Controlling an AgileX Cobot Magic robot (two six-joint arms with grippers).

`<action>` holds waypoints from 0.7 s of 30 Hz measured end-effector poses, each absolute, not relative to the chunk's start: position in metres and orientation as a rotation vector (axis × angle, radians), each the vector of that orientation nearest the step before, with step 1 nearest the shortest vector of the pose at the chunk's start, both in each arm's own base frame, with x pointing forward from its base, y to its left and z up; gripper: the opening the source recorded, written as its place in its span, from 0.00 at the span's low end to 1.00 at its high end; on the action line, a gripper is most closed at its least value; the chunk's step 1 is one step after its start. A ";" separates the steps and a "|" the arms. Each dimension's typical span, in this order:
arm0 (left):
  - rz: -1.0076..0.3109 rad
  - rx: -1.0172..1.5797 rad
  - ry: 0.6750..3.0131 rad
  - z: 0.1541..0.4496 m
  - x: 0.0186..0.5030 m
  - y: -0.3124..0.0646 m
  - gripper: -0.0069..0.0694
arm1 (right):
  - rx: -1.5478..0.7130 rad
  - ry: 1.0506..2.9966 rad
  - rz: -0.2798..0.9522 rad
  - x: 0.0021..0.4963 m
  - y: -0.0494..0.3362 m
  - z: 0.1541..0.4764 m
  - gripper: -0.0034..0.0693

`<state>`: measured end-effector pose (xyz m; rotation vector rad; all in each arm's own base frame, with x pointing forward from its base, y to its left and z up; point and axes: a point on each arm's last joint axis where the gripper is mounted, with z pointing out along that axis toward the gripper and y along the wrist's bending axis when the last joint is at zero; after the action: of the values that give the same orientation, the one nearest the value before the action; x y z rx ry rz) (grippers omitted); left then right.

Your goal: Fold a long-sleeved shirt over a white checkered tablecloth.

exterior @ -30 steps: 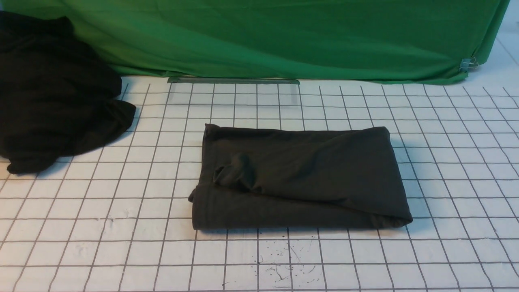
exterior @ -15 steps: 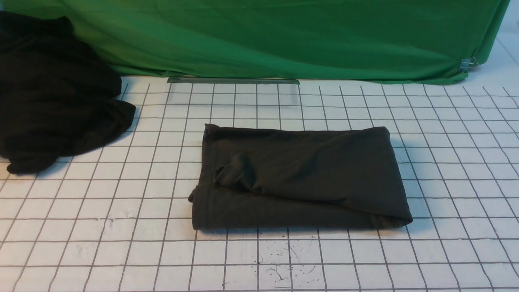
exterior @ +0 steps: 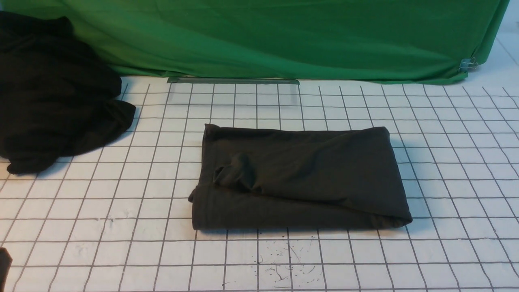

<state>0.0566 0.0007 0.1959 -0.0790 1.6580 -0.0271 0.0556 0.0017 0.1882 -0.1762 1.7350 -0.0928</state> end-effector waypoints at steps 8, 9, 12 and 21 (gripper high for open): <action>-0.025 -0.069 1.712 0.191 0.056 0.000 0.09 | -0.176 1.735 -0.093 0.056 0.002 0.188 0.38; -0.025 -0.065 1.712 0.191 0.056 0.000 0.09 | -0.176 1.735 -0.093 0.056 0.002 0.188 0.38; -0.029 -0.041 1.713 0.191 0.056 -0.001 0.09 | -0.176 1.735 -0.093 0.056 0.002 0.188 0.38; -0.013 -0.013 1.716 0.191 0.056 -0.001 0.09 | -0.176 1.735 -0.093 0.056 0.002 0.188 0.38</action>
<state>0.0561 -0.0008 0.1907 -0.0128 1.7155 -0.0129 0.0556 0.0017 0.1882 -0.1762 1.7350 -0.0928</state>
